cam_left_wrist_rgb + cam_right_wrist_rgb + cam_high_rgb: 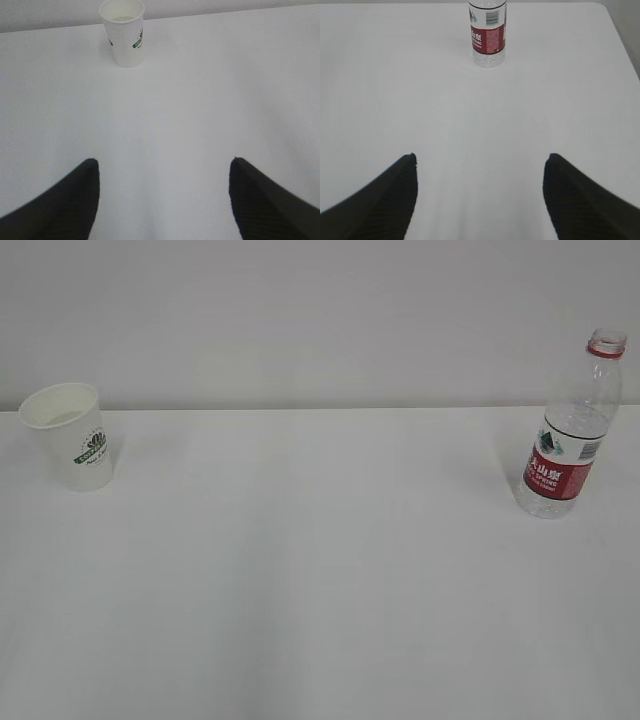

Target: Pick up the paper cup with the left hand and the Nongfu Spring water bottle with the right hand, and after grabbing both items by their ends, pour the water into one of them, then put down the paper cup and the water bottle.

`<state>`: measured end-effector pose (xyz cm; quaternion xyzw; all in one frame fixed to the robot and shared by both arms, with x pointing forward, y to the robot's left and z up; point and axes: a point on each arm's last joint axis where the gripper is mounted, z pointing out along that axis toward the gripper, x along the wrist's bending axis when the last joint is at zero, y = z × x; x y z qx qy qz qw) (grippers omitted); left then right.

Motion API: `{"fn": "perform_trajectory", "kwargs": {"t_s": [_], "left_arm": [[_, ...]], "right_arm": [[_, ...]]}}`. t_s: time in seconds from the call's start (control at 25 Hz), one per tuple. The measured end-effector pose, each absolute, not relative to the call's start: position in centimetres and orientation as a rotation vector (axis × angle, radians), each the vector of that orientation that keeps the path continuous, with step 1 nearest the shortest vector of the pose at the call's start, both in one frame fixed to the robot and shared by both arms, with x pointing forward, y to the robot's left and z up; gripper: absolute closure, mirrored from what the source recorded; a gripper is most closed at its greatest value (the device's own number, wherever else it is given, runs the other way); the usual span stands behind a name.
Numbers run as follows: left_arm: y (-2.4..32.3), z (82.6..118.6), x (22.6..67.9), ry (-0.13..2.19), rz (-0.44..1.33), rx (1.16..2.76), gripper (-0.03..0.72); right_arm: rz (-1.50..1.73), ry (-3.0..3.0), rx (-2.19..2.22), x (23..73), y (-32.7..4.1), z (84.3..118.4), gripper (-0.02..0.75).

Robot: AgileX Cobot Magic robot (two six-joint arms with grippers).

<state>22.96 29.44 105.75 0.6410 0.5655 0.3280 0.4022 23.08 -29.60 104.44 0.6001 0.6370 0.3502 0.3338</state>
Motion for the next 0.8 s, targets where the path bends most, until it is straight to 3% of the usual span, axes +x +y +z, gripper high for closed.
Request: {"fn": "perform_trajectory", "kwargs": {"t_s": [0.8], "left_arm": [[29.44, 105.75, 22.96, 1.428, 0.830, 1.621, 0.108]], "right_arm": [[0.927, 1.667, 1.569, 23.07, -29.50, 104.45, 0.149]]}}
